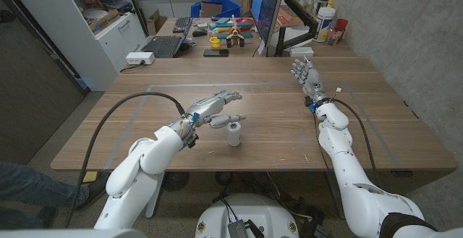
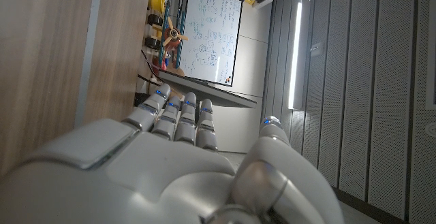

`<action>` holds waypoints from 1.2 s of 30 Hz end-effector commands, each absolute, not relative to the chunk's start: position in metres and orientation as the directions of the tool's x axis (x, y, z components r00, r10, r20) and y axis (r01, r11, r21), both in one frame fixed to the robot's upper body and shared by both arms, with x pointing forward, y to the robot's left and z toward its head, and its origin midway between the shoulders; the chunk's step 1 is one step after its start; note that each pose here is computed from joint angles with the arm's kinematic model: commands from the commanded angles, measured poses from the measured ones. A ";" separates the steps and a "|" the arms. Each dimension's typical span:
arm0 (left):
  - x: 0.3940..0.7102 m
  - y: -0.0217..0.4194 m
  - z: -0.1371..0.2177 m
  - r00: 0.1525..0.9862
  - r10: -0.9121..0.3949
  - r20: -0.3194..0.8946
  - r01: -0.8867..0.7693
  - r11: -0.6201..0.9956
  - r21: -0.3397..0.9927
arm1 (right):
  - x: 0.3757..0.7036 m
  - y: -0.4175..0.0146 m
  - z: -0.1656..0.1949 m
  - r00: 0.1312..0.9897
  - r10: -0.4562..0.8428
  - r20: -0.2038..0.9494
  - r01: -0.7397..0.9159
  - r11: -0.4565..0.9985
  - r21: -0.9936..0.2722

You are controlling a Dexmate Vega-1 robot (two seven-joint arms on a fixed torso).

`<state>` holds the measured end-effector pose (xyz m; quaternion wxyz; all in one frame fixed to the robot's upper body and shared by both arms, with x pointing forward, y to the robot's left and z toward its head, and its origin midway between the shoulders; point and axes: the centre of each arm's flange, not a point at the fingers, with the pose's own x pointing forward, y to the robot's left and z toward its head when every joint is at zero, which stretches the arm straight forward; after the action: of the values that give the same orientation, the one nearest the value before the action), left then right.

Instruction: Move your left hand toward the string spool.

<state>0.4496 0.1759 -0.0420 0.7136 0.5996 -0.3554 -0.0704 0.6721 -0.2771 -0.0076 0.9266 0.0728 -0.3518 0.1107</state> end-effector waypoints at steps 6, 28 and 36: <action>0.447 0.166 -0.047 0.743 -0.519 0.421 -0.395 0.167 0.903 | 0.671 -0.281 -0.009 0.730 0.154 0.666 -0.256 0.965 0.058; 0.457 0.162 -0.057 0.765 -0.512 0.390 -0.382 0.127 0.916 | 0.670 -0.281 -0.013 0.734 0.151 0.662 -0.253 0.966 0.061; 0.466 0.159 -0.062 0.781 -0.510 0.361 -0.350 0.121 0.929 | 0.670 -0.282 -0.013 0.737 0.154 0.658 -0.254 0.965 0.059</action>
<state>0.4561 0.1621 -0.0559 0.6717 0.6559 -0.3410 -0.0480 0.6700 -0.2803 -0.0118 0.9280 0.0725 -0.3483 0.1106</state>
